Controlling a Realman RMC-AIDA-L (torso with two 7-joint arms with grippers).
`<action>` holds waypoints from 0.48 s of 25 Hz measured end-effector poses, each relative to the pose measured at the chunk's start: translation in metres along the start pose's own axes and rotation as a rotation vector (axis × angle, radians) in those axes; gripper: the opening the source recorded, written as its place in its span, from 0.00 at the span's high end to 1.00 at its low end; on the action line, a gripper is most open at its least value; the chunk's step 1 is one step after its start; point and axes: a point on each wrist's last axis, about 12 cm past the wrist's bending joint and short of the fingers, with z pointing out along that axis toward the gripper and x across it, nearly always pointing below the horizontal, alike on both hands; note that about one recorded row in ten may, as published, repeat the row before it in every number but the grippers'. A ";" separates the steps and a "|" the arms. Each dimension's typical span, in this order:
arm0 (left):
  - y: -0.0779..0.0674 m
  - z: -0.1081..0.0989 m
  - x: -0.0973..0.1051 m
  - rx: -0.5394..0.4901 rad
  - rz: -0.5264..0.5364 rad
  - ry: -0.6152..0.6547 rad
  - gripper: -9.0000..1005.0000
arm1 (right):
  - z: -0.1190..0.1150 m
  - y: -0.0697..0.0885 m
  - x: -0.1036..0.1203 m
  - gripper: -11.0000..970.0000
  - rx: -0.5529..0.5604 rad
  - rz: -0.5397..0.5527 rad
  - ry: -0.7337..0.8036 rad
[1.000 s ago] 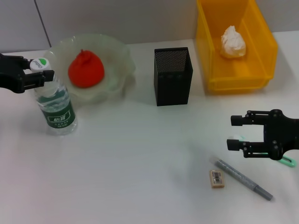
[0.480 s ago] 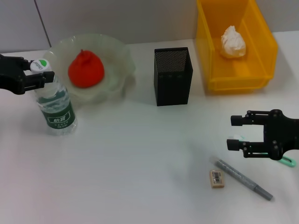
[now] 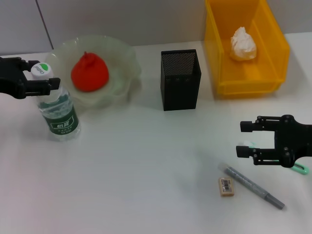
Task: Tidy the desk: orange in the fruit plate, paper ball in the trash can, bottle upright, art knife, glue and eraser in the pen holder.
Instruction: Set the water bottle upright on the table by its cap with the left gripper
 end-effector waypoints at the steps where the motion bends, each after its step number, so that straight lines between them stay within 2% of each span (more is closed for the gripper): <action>1: 0.000 0.000 0.000 -0.002 -0.002 -0.001 0.44 | 0.000 0.000 0.000 0.28 0.000 0.000 0.000; 7: 0.000 0.000 0.000 -0.001 -0.002 -0.001 0.20 | 0.000 0.000 0.000 0.28 0.001 0.001 -0.001; 12: 0.000 -0.001 0.000 0.000 -0.002 -0.001 0.20 | 0.000 0.000 0.000 0.28 0.002 0.001 -0.001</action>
